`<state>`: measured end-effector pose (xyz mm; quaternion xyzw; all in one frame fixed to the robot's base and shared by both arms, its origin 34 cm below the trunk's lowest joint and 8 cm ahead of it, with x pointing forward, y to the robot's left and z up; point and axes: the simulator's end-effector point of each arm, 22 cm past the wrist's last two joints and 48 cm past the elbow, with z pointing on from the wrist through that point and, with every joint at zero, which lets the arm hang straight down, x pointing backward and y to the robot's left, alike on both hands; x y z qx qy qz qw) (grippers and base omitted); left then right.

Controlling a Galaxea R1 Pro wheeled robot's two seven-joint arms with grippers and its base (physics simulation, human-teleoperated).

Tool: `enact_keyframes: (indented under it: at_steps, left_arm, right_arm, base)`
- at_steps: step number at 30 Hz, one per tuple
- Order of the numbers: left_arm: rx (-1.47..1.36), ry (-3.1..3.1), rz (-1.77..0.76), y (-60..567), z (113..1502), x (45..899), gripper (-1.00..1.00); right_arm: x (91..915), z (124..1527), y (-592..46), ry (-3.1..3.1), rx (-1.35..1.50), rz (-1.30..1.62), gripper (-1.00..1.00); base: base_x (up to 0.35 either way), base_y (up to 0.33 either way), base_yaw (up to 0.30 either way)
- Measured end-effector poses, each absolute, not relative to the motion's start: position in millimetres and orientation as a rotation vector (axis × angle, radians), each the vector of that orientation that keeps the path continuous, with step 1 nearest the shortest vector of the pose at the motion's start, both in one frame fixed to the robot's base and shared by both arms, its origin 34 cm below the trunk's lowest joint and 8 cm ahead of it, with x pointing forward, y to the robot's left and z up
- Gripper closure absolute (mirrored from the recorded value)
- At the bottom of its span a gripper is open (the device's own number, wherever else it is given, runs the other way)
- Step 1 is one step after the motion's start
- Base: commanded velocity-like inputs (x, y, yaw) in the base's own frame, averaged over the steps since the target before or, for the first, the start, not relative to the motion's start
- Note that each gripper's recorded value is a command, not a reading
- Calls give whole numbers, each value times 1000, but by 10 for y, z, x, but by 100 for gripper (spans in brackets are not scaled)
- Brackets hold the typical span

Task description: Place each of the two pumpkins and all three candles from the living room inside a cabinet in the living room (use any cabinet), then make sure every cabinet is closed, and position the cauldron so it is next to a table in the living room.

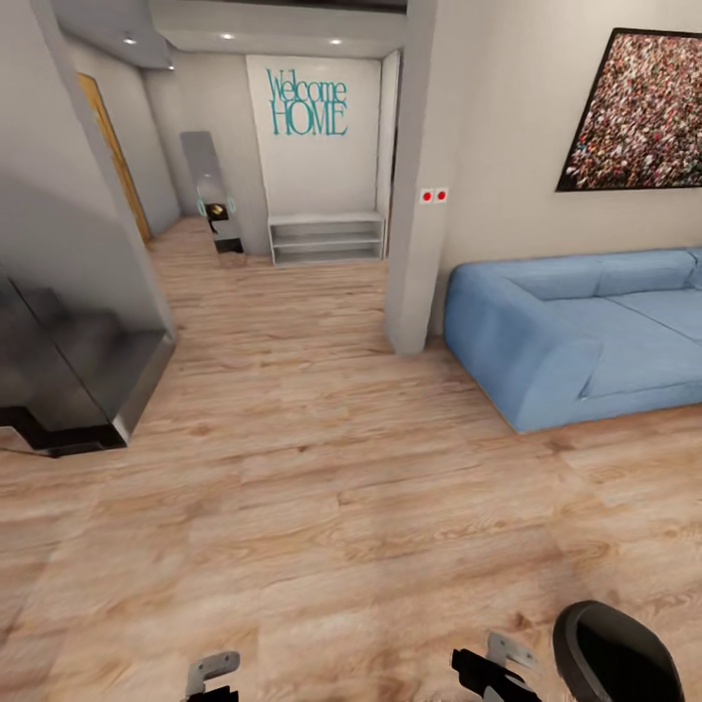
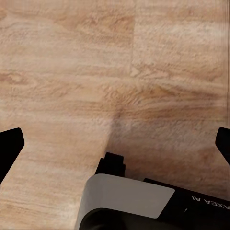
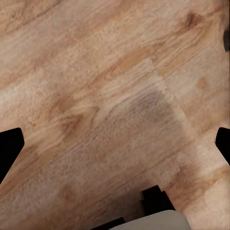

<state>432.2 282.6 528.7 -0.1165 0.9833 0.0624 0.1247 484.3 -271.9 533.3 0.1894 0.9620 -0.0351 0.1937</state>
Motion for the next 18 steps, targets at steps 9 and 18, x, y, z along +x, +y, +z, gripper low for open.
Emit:
enact_keyframes:
  at_steps: [9, 18]
  left_arm:
    - [-341, 2866, 182, 2826, 5286, 4319, -100]
    - [-339, 2867, 180, 2822, 5285, 4319, -100]
  right_arm:
    - [4839, 5332, -2715, 2699, 534, -98, -100]
    - [4835, 5331, -2722, 2698, 539, -99, -100]
  base:
    - [89, 60, -288]
    - [169, 93, -289]
